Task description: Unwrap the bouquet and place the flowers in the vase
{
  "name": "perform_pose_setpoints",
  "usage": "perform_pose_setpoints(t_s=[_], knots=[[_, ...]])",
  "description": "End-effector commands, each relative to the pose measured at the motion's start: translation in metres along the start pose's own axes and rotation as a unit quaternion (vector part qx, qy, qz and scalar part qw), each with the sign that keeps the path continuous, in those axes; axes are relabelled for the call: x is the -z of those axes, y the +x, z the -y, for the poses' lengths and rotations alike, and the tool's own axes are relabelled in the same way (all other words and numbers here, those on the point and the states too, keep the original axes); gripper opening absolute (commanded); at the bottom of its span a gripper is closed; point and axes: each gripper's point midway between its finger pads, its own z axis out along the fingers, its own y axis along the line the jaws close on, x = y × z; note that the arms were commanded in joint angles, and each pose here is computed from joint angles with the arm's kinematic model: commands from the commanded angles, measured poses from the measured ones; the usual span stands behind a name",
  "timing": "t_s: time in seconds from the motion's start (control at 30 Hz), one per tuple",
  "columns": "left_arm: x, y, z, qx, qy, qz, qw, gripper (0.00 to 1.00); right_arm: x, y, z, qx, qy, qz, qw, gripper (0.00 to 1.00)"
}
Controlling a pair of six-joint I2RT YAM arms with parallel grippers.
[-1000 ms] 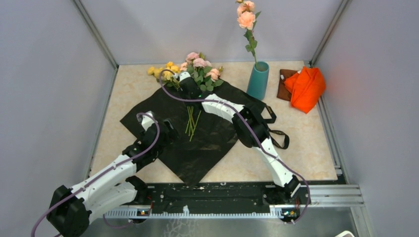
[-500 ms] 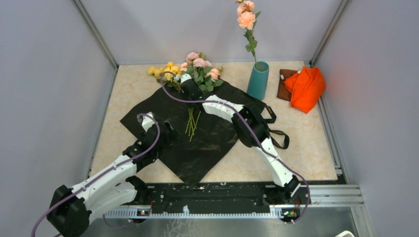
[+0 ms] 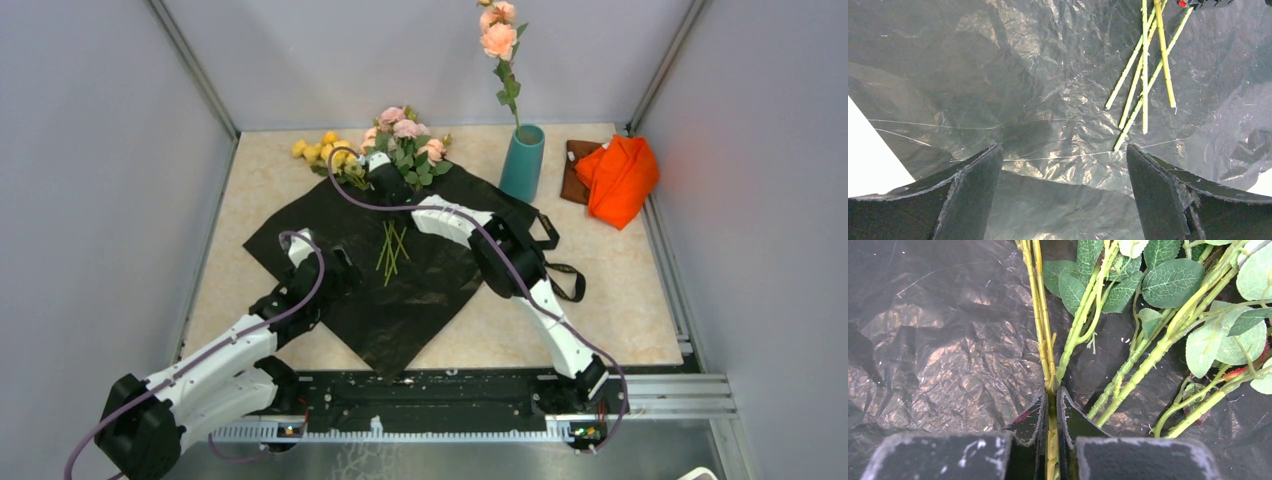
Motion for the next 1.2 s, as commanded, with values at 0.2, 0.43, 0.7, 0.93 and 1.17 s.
perform_pose_setpoints(t_s=[0.2,0.43,0.7,0.93,1.17], knots=[[-0.003,0.004,0.002,0.009,0.009,-0.002,1.000,0.99,0.047,-0.035,0.002,-0.016,-0.018,0.043,0.999,0.00],[-0.010,0.013,0.005,0.009,0.012,-0.016,1.000,0.99,0.070,-0.044,0.000,-0.012,-0.019,0.060,0.998,0.00],[-0.013,0.014,0.006,0.008,0.012,-0.016,1.000,0.99,0.097,-0.052,-0.003,-0.008,-0.023,0.077,0.997,0.00],[-0.008,0.002,0.005,0.006,0.011,0.006,1.000,0.99,0.119,-0.035,-0.009,-0.006,-0.024,0.071,0.997,0.00],[-0.010,0.000,0.009,0.008,0.020,0.014,1.000,0.99,0.123,-0.004,-0.014,0.005,-0.014,0.053,0.998,0.00]])
